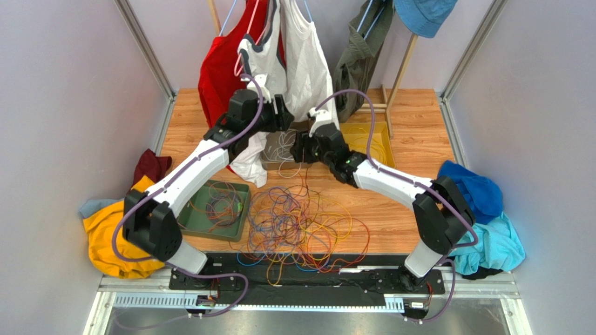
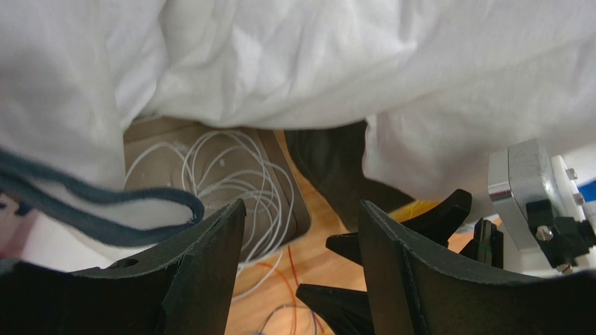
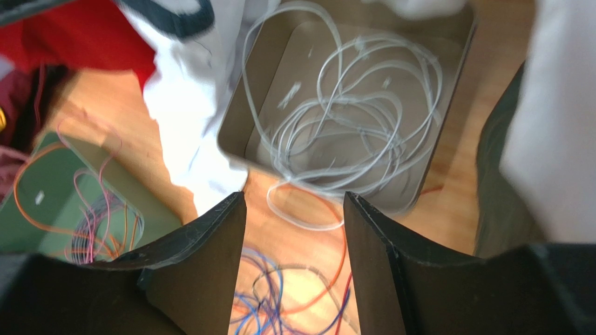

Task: Untangle the cables

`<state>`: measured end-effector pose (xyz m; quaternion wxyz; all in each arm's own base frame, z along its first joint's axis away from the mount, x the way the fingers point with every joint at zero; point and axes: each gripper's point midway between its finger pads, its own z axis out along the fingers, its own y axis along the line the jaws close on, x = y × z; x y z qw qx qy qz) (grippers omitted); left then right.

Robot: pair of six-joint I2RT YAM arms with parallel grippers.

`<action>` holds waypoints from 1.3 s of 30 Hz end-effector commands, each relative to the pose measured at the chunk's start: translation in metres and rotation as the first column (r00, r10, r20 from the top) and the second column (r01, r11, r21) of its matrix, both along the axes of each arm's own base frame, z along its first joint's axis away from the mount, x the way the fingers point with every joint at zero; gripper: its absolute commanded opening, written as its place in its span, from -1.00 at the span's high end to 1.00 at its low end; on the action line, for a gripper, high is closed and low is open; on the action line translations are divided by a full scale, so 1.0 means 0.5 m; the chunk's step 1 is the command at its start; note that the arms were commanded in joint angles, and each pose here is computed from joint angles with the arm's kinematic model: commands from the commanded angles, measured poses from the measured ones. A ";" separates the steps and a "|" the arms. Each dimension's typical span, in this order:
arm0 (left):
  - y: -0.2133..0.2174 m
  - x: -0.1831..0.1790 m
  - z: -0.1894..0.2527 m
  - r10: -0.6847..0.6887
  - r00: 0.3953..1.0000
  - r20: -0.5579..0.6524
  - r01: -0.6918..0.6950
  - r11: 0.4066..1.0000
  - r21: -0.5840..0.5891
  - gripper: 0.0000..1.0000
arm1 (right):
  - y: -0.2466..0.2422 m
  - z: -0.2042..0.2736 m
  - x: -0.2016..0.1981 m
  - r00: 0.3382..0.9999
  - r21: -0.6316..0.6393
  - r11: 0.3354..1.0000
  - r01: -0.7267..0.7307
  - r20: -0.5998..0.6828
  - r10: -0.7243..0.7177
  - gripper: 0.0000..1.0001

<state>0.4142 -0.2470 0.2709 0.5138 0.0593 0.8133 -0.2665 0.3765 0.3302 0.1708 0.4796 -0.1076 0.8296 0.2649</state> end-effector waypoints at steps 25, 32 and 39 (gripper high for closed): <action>0.034 -0.387 -0.002 -0.049 0.997 0.054 0.055 0.992 -0.117 -0.33 | 0.015 -0.208 -0.014 0.991 -0.044 0.990 0.132 0.034 -0.130 -0.06; 0.071 -0.419 -0.040 -0.032 0.999 0.035 0.036 0.991 -0.127 -0.33 | 0.017 -0.218 0.015 0.979 -0.010 0.981 0.196 0.066 -0.195 0.11; 0.080 -0.427 -0.060 -0.029 0.999 0.026 0.032 0.992 -0.125 -0.33 | 0.028 -0.221 0.027 0.977 0.005 0.980 0.201 0.074 -0.201 0.23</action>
